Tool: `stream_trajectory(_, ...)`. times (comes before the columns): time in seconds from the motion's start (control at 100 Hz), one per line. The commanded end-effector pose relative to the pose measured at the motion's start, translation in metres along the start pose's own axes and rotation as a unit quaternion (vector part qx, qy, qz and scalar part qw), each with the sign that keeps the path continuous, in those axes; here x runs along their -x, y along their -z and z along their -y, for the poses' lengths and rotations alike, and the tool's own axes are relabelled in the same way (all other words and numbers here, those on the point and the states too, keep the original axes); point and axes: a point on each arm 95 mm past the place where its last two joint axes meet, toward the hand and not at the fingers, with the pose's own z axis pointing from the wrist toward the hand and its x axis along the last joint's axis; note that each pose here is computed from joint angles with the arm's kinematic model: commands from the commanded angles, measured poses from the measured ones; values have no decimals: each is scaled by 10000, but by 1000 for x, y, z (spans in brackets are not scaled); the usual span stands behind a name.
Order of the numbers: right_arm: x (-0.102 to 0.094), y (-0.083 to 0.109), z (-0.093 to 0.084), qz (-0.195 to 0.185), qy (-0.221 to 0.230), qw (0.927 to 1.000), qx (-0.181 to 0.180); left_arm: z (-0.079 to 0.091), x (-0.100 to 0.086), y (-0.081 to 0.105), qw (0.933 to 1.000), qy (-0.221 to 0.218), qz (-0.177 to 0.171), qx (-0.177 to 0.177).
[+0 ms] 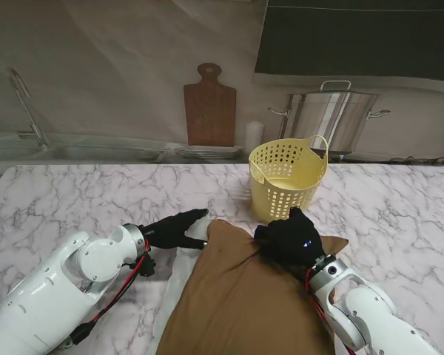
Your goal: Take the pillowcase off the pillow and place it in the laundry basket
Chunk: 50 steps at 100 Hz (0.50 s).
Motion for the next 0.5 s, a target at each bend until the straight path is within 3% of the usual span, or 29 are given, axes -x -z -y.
stream_trajectory(0.0,-7,-4,-8,-46,-24,9998,189,6,-4,-5,9997,-113,-5,220)
stream_trajectory(0.15,-7,-10,-13,4,27,9993,363,7,-5,-13,9989,8,-67,473)
stream_trajectory(0.49,-10,-19,-22,148,-1,9978,651,-4,-6,-23,9978,322,-204,538)
